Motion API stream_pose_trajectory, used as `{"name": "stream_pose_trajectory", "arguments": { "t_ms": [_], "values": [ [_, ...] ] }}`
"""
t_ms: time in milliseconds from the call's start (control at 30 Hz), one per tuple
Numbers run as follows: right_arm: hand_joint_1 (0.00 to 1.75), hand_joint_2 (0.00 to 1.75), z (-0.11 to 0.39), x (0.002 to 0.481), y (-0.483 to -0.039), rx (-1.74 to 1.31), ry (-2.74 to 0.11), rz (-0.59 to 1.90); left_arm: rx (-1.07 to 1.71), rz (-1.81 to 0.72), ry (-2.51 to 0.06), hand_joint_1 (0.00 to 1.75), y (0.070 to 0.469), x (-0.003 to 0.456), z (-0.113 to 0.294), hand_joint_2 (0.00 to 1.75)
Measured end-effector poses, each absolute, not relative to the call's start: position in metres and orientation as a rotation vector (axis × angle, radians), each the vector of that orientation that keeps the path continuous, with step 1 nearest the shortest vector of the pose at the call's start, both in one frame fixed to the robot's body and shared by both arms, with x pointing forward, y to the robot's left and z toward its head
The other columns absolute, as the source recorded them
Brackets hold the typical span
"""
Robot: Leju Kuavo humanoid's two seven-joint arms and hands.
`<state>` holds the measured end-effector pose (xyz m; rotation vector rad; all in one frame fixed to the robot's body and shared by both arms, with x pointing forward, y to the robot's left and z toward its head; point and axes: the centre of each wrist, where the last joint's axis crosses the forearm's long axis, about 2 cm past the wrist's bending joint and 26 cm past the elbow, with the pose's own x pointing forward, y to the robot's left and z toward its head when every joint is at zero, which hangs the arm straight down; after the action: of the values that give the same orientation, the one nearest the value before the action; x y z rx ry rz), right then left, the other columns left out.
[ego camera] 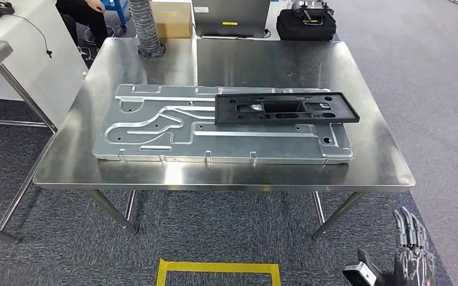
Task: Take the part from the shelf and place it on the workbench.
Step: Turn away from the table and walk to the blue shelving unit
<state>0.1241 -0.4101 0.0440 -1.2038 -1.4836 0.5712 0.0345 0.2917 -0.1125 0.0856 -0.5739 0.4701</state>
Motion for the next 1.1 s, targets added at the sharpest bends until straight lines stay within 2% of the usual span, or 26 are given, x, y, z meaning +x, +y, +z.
{"name": "stream_pose_trajectory", "arguments": {
  "t_ms": [233,433,867,1100],
  "values": [
    [0.00,0.00,-0.033,0.086,-0.416,-1.184,-1.130,0.505,0.064,0.448,-0.588,0.00,0.288,0.036,-0.112,0.00],
    [0.00,0.00,-0.078,0.048,-0.394,-1.048,-0.851,0.479,0.064,0.442,-0.586,0.00,0.288,0.033,-0.113,0.00],
    [0.00,0.00,-0.105,0.026,-0.351,-0.679,-0.413,0.426,0.063,0.423,-0.597,0.00,0.288,0.034,-0.113,0.00],
    [0.00,0.00,-0.110,0.026,-0.329,-0.444,-0.112,0.270,0.045,0.389,-0.593,0.00,0.287,0.034,-0.112,0.00]
  ]
}}
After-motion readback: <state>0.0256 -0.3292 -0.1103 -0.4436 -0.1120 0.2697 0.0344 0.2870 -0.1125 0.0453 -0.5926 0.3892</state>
